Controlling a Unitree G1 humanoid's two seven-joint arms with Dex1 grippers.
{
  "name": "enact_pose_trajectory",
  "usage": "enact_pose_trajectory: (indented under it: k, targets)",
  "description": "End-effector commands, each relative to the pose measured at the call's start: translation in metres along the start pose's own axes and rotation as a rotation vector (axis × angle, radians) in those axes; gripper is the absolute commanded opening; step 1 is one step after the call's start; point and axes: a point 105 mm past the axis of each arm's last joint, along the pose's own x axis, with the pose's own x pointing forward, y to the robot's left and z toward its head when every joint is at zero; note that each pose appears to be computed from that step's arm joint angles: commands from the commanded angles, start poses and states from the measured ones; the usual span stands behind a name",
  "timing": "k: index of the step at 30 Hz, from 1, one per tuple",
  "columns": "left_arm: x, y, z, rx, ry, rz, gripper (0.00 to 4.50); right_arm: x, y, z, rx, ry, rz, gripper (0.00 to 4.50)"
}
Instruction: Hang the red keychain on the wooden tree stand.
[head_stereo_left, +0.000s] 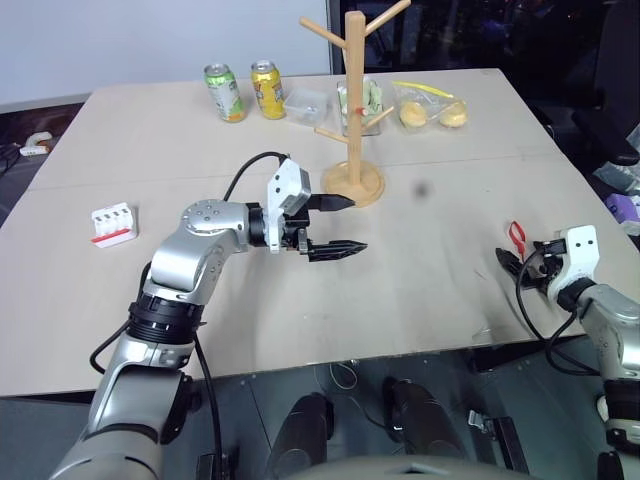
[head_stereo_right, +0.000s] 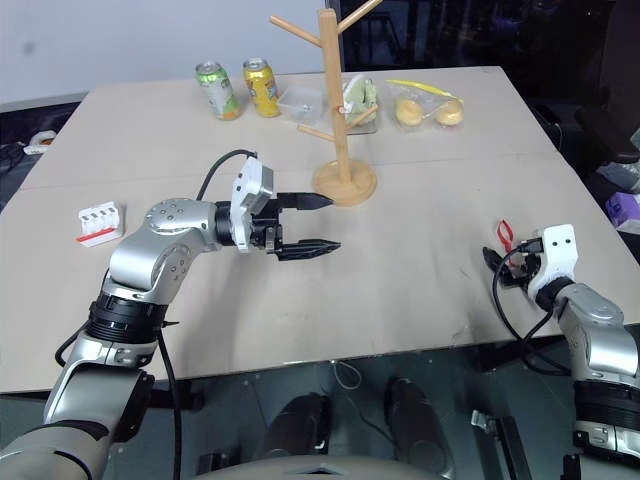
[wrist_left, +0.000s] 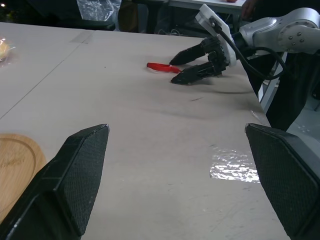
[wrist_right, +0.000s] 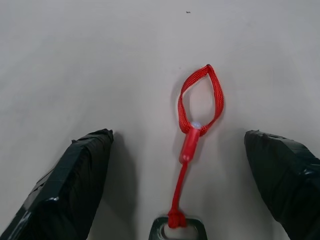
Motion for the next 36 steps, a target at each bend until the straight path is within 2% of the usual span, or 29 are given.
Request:
enact_pose_trajectory:
  k: [1,3,10,11,15,17,20,22,25,28,32,36]
  targets:
    - [-0.005,-0.003,0.011,0.054,-0.015,-0.003,4.50,0.001,0.006,-0.003,0.004,0.002,0.044,4.24]
    - [-0.006,-0.003,0.011,0.055,-0.010,0.000,4.50,0.000,0.006,-0.008,-0.004,0.011,0.039,3.66]
    - [-0.008,-0.003,0.009,0.058,-0.002,0.006,4.50,0.003,-0.003,-0.014,-0.025,0.012,0.000,0.39]
    - [-0.009,-0.003,0.008,0.059,0.000,0.005,4.50,0.004,-0.004,-0.014,-0.034,0.012,-0.007,0.03]
    - [-0.010,-0.004,0.009,0.062,0.001,0.007,4.50,0.006,-0.003,-0.011,-0.054,-0.002,-0.003,0.03]
    - [-0.013,-0.002,0.011,0.058,-0.005,0.021,4.50,0.011,0.011,0.002,-0.069,-0.039,0.017,0.03]
    - [-0.018,-0.001,0.013,0.050,-0.011,0.031,4.50,0.019,0.043,0.029,-0.072,-0.122,0.078,0.03]
    - [-0.024,0.002,0.018,0.038,-0.032,0.050,4.50,0.027,0.077,0.059,-0.107,-0.222,0.143,0.03]
    - [-0.037,0.012,0.032,0.013,-0.080,0.109,4.50,0.032,0.121,0.102,-0.167,-0.378,0.198,0.03]
    - [-0.053,0.023,0.048,-0.016,-0.150,0.199,4.50,0.035,0.152,0.139,-0.194,-0.516,0.219,0.03]
    - [-0.071,0.029,0.058,-0.043,-0.205,0.298,4.50,0.038,0.177,0.168,-0.195,-0.626,0.238,0.03]
    - [-0.082,0.033,0.062,-0.046,-0.238,0.380,4.50,0.038,0.196,0.183,-0.247,-0.726,0.256,0.03]
